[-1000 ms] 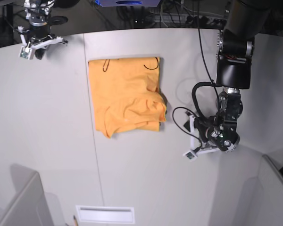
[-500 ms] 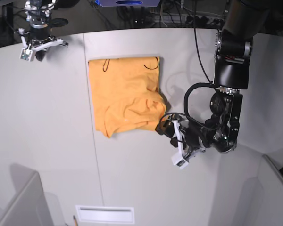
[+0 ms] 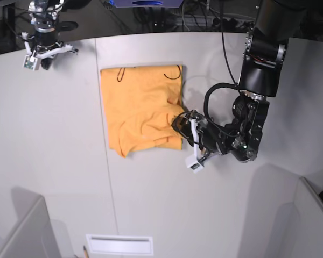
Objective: Fold the T-shirt properly
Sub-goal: 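Push the bundle's side with the left gripper to square it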
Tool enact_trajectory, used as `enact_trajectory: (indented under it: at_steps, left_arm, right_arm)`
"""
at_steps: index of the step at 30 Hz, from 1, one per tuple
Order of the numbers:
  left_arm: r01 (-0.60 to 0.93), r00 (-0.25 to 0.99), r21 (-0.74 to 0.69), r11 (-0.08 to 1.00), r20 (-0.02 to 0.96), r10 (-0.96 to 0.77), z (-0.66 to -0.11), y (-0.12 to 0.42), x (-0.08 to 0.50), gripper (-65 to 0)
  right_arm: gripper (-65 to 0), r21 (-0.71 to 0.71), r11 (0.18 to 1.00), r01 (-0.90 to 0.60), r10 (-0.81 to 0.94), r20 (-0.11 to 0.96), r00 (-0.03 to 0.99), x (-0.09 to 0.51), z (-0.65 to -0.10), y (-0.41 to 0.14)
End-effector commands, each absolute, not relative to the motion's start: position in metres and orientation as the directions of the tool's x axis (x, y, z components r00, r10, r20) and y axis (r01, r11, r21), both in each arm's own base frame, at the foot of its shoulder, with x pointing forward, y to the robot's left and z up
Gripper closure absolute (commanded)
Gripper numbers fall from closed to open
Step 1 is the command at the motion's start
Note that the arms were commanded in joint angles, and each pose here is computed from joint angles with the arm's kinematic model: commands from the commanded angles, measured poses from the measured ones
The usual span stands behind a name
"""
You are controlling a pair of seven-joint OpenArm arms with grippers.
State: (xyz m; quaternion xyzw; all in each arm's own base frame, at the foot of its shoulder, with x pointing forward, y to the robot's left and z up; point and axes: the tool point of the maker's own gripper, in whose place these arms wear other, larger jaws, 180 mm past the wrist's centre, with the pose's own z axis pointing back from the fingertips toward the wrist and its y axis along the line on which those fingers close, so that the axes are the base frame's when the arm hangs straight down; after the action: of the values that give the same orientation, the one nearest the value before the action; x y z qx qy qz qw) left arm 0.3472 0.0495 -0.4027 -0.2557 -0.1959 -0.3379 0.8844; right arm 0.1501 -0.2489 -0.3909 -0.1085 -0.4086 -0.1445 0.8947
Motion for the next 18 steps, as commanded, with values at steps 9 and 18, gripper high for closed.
enact_trajectory:
  at_steps: [9, 18]
  left_arm:
    - [0.721, 0.656, -0.294, 0.628, 0.583, -0.48, -0.38, 0.044, 0.366, 0.0]
    - [0.756, 0.598, -0.264, 0.599, 0.652, -0.467, -0.346, 0.019, 0.394, 0.0]
  right_arm:
    - [0.0, -0.088, 0.933, 0.348, -0.151, 0.783, 0.603, 0.152, -0.383, -0.253]
    - [0.0, -0.088, 0.933, 0.348, -0.149, 0.787, 0.599, 0.154, -0.382, -0.253]
